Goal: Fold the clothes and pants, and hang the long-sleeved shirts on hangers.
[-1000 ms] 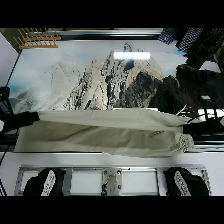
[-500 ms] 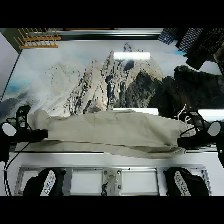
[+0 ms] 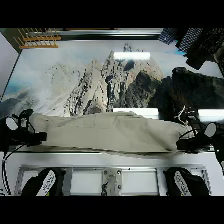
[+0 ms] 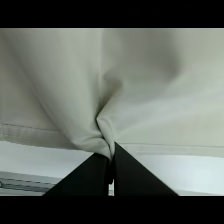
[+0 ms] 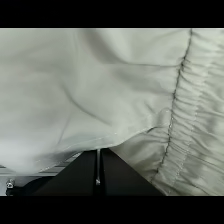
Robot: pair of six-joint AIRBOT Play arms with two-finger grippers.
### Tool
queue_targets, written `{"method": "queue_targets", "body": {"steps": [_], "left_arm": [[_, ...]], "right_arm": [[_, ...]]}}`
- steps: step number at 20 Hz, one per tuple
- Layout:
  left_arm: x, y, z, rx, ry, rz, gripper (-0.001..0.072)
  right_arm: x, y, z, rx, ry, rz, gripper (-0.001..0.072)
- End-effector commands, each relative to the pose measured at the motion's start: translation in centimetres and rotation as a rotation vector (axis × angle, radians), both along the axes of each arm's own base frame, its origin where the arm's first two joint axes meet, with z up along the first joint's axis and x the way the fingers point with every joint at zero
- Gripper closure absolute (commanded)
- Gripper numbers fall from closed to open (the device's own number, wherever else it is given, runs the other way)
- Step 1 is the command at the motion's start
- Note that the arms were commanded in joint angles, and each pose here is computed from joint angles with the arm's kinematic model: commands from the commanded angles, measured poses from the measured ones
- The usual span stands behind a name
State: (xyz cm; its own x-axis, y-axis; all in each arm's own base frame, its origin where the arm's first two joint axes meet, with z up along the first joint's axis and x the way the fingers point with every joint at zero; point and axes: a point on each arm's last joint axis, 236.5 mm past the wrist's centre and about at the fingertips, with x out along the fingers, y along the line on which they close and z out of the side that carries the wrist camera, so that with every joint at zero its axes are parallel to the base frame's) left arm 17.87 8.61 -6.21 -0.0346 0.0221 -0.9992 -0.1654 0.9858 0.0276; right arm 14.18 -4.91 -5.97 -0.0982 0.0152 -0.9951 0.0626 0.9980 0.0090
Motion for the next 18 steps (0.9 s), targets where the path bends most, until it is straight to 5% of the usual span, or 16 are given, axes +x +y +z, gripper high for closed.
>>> {"method": "queue_targets", "body": {"steps": [1,3,4,5,6,14,18], "left_arm": [[0.3,0.5,0.7,0.03,-0.034,0.006,0.0703],[0.4,0.5,1.0,0.037,-0.049,0.007,0.07],[0.5,0.6,1.3,0.043,-0.063,0.007,0.0439],[0.8,0.7,1.6,0.05,-0.082,0.008,0.0128],[1.1,0.9,2.2,0.06,-0.105,0.01,0.0081],[6.4,3.2,11.1,0.148,-0.357,0.135,0.0081],[9.0,2.3,8.9,0.041,-0.305,0.164,0.0081]], "right_arm": [[0.0,-0.2,-0.1,-0.006,0.001,-0.004,0.0687],[0.1,0.1,-0.1,0.004,-0.002,-0.012,0.068],[0.2,0.3,-0.1,0.011,-0.005,-0.015,0.0603],[0.3,0.5,0.0,0.02,-0.009,-0.018,0.0373],[0.4,0.8,0.3,0.031,-0.015,-0.021,0.02],[8.2,-1.4,10.5,-0.055,-0.362,-0.093,0.018],[9.2,-2.4,10.3,-0.064,-0.38,-0.122,0.0168]]}}
